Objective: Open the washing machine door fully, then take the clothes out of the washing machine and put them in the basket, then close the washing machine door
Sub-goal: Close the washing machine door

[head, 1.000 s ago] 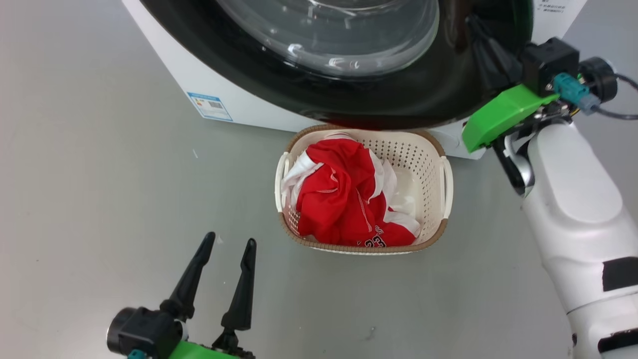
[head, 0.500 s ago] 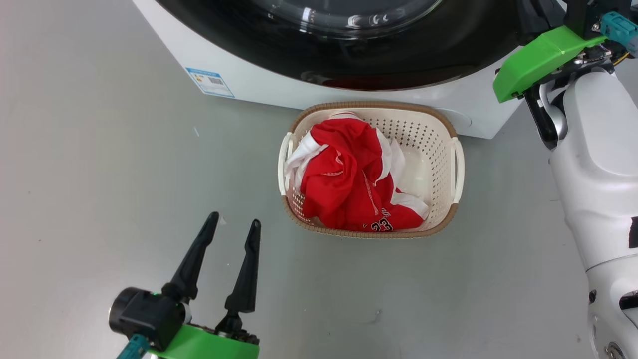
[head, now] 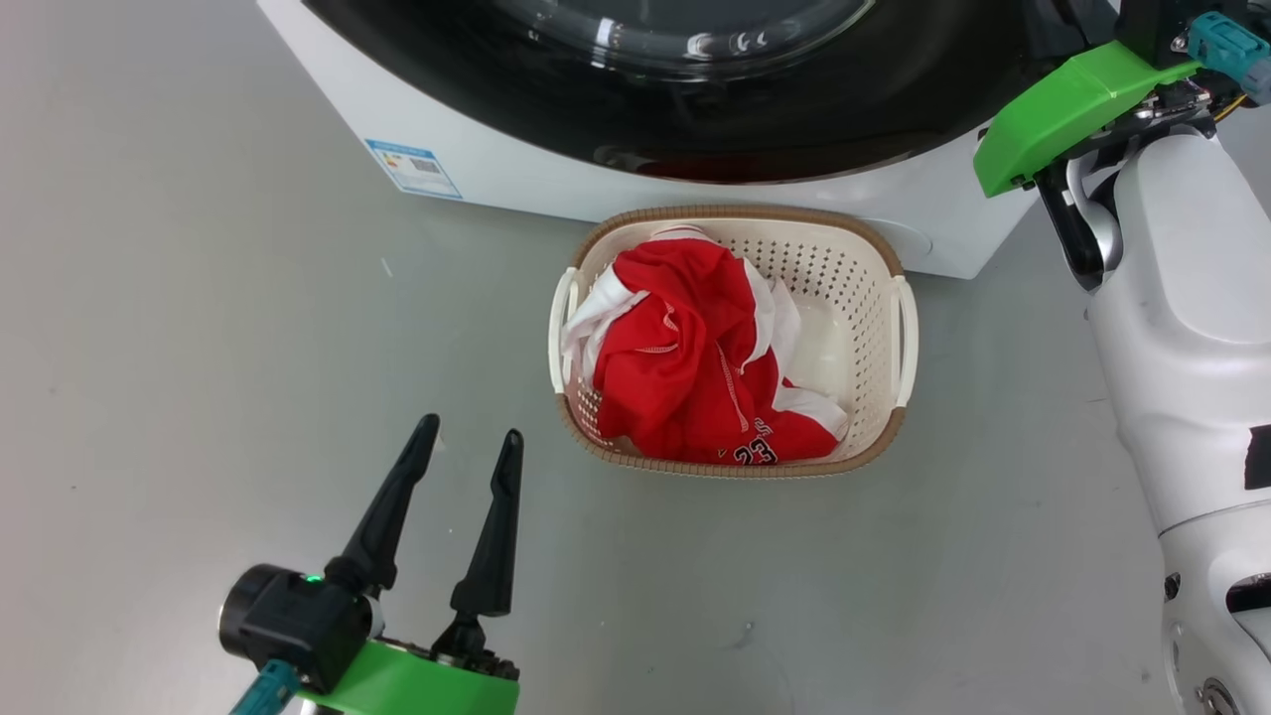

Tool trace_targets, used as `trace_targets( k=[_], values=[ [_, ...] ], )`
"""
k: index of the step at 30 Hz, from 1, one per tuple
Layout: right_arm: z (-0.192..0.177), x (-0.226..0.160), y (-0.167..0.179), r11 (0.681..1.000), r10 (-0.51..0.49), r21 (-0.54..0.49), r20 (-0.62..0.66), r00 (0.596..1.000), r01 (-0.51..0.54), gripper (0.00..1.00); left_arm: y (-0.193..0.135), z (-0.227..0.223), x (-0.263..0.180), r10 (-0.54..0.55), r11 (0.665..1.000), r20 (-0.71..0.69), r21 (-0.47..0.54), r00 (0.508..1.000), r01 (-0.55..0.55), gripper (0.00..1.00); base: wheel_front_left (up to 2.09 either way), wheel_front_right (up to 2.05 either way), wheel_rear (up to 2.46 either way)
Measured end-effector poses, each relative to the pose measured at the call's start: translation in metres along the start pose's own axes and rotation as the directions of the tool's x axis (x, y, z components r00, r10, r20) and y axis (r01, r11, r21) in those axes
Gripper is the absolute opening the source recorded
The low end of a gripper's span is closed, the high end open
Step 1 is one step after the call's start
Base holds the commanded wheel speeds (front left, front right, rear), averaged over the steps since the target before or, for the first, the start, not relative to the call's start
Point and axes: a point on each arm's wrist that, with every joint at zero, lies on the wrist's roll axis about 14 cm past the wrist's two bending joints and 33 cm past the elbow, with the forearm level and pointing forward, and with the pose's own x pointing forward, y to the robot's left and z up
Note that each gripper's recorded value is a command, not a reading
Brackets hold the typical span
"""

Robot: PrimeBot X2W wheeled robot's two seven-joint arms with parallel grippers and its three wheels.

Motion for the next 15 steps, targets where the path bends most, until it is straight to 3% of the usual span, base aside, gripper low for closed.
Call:
trace_targets(
  k=[7,9,10,11,12,15],
  values=[
    [0.016,-0.011,-0.007,1.000,-0.030,0.011,0.038,0.999,0.029,0.00,-0.006,0.008,0.000,-0.017,1.000,0.026,-0.010,1.000,0.017,1.00,0.00,0.00,0.00],
    [0.017,-0.018,-0.010,0.999,-0.039,0.010,0.039,0.998,0.039,0.39,-0.008,0.011,0.000,-0.021,1.000,0.033,-0.017,0.999,0.022,1.00,0.00,0.00,0.00],
    [0.016,-0.023,-0.010,0.999,-0.040,0.015,0.040,0.998,0.039,0.52,-0.009,0.012,0.001,-0.025,1.000,0.038,-0.018,0.999,0.025,1.00,0.00,0.00,0.00],
    [0.015,-0.027,-0.008,0.999,-0.036,0.016,0.038,0.999,0.035,0.82,-0.010,0.014,0.001,-0.028,0.999,0.042,-0.019,0.999,0.029,1.00,0.00,0.00,0.00],
    [0.013,-0.032,-0.005,0.999,-0.030,0.016,0.035,0.999,0.029,1.00,-0.011,0.016,0.001,-0.032,0.999,0.048,-0.020,0.998,0.033,1.00,0.00,0.00,0.00],
    [0.011,-0.049,0.006,1.000,-0.008,0.018,0.036,0.999,0.008,1.00,-0.011,0.022,0.001,-0.026,1.000,0.068,-0.009,0.997,0.027,1.00,0.00,0.00,0.00]
  ],
)
